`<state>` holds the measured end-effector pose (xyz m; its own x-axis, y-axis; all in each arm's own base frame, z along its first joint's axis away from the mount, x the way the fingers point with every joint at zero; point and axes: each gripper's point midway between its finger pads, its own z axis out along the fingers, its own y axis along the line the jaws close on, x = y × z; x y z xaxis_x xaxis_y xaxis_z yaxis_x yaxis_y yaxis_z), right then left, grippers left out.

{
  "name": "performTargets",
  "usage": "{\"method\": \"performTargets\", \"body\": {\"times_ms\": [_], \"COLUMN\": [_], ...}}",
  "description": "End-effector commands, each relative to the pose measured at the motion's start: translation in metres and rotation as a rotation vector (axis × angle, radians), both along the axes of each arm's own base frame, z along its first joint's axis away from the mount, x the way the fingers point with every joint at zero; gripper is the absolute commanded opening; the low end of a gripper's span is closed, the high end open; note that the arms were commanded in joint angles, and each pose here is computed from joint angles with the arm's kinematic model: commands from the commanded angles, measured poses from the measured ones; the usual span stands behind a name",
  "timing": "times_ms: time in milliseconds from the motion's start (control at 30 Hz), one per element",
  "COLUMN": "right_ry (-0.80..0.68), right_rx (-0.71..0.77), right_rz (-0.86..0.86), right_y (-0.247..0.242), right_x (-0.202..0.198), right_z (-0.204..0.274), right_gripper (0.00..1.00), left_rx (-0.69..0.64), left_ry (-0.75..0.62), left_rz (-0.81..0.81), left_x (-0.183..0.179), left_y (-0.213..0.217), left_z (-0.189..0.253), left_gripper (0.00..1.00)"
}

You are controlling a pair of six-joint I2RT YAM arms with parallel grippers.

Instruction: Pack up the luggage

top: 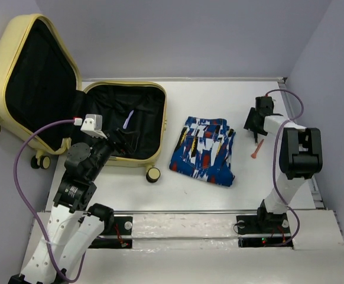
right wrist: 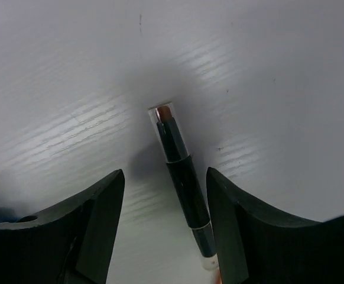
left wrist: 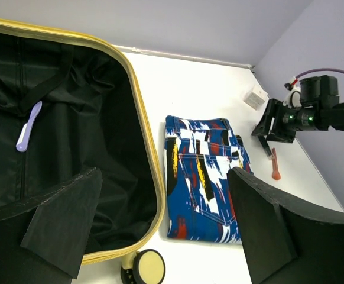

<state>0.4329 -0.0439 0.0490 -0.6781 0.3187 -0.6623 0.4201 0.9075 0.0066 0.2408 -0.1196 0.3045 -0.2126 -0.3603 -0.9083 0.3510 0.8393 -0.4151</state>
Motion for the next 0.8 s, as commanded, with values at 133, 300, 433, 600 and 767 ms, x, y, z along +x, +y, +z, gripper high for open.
{"method": "performTargets", "body": {"times_ms": [133, 300, 433, 600, 767], "right_ry": [0.04, 0.086, 0.056, -0.129, -0.312], "right_rx": [0.001, 0.065, 0.084, 0.028, 0.135], "right_rz": [0.008, 0.031, 0.043, 0.117, 0.378], "right_y": [-0.007, 0.001, 0.005, 0.027, 0.143], "right_x": [0.026, 0.022, 0.029, 0.048, 0.052], "right_z": [-0.007, -0.029, -0.016, 0.066, 0.147], "right_gripper": [0.6, 0.35, 0.14, 0.07, 0.07], "left_rx": [-0.01, -0.009, -0.01, -0.01, -0.012], "left_ry": [-0.074, -0.076, -0.078, -0.077, -0.084], "left_rz": [-0.021, -0.022, -0.018, -0.018, -0.013], "left_x": [-0.001, -0.002, -0.002, -0.002, -0.003], "left_y": [-0.003, -0.003, -0.002, -0.002, -0.001], "left_z": [0.025, 0.026, 0.027, 0.026, 0.028], "left_gripper": [0.99, 0.99, 0.99, 0.99, 0.99]}}
